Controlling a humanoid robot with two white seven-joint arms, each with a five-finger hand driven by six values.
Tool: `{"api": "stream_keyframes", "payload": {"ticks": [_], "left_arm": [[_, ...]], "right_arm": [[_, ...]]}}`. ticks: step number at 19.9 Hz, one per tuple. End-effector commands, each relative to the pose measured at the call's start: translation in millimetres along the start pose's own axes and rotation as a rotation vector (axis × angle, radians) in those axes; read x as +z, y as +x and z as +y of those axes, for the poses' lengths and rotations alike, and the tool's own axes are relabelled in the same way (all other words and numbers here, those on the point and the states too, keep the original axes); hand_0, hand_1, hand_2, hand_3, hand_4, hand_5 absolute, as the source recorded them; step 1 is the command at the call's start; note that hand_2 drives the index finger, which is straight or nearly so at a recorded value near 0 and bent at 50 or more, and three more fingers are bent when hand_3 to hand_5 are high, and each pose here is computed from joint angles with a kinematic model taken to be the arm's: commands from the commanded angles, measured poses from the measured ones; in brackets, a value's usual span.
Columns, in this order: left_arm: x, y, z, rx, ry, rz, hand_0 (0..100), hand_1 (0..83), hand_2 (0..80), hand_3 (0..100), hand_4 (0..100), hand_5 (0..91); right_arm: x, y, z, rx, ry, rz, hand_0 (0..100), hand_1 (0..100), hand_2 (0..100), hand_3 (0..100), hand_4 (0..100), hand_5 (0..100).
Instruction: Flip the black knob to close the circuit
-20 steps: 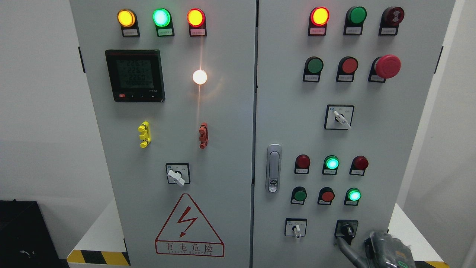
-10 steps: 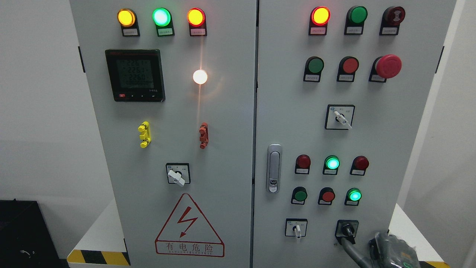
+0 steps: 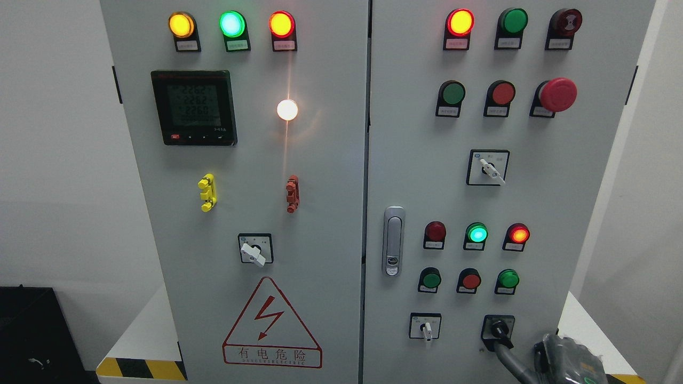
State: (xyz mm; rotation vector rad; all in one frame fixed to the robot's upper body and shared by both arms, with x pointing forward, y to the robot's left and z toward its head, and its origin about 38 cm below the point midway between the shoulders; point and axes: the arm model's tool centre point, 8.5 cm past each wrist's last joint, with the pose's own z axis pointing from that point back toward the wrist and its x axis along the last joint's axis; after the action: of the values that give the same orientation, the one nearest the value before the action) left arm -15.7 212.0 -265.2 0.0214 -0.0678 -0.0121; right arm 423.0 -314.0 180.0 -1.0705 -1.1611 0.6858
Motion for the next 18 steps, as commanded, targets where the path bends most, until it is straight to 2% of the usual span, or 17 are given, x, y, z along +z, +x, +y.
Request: {"api": "stream_keyframes", "payload": {"ticks": [1, 13, 18], "left_arm": [[0, 0, 0, 0.0, 0.001, 0.0, 12, 55.6, 0.0, 0, 0, 0.0], [0, 0, 0, 0.0, 0.001, 0.0, 12, 55.6, 0.0, 0, 0, 0.0], [0, 0, 0, 0.0, 0.001, 0.0, 12, 55.6, 0.0, 0, 0, 0.0]], "right_arm": [[2, -1, -9, -0.013, -0.033, 0.004, 0, 0, 93, 100, 95, 97], [8, 10, -11, -0.021, -0.048, -0.027, 0, 0, 93, 100, 95, 97], [17, 18, 2, -0.004, -0.022, -0.059, 0, 0, 93, 100, 95, 97]]}}
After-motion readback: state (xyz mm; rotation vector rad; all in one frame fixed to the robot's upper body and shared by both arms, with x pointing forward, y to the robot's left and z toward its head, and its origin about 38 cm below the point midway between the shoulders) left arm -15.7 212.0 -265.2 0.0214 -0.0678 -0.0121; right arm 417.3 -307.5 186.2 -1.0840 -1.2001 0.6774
